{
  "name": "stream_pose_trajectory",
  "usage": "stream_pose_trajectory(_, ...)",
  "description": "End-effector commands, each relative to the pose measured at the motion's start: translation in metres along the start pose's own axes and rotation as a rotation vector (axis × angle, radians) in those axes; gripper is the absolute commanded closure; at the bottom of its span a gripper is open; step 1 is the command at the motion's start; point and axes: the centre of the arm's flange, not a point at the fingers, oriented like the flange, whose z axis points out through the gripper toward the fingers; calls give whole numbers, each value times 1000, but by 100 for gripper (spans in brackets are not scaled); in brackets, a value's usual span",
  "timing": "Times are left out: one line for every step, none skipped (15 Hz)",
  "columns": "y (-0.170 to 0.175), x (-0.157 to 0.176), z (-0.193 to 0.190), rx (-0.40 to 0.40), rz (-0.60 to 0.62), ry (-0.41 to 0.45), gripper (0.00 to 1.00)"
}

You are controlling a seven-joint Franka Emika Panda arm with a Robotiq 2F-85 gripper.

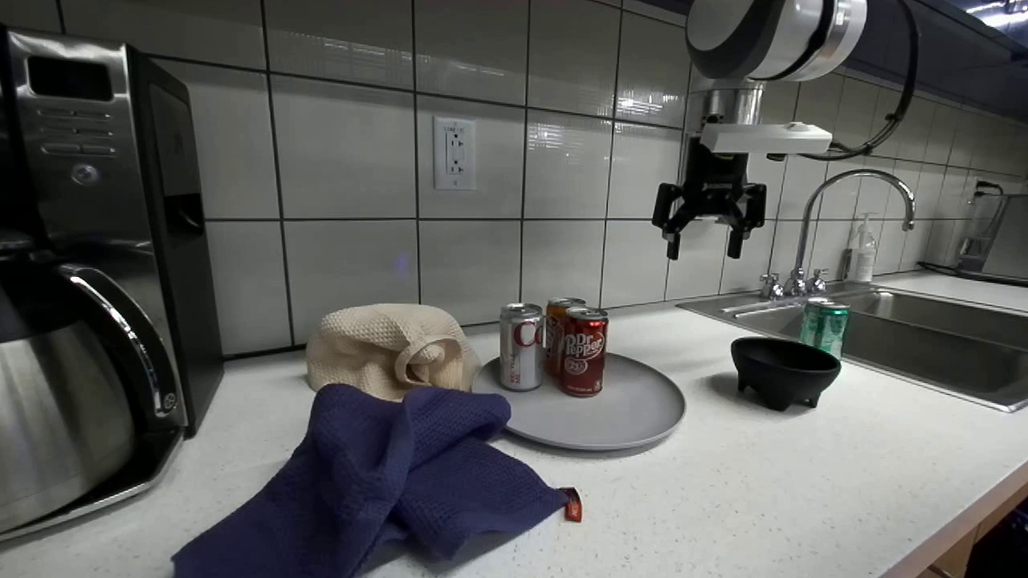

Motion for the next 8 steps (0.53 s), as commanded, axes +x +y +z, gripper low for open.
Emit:
stream_pose_trajectory(27, -32, -7, -7, 63, 9, 0)
stream_pose_trajectory(33, -36, -6, -6, 72, 5, 0)
stream_pose_trajectory(41, -41, -4, -2, 79, 3, 0)
stream_pose_trajectory(47, -44, -4, 1, 85, 0, 0)
stream_pose_trajectory(55, -49, -2, 3, 88, 1, 0)
stream_pose_trajectory(62, -51, -1, 3, 93, 2, 0)
stream_pose_trajectory(70, -53, 1, 7, 98, 6, 0)
stream_pose_trajectory(77, -54, 3, 5, 102, 8, 0)
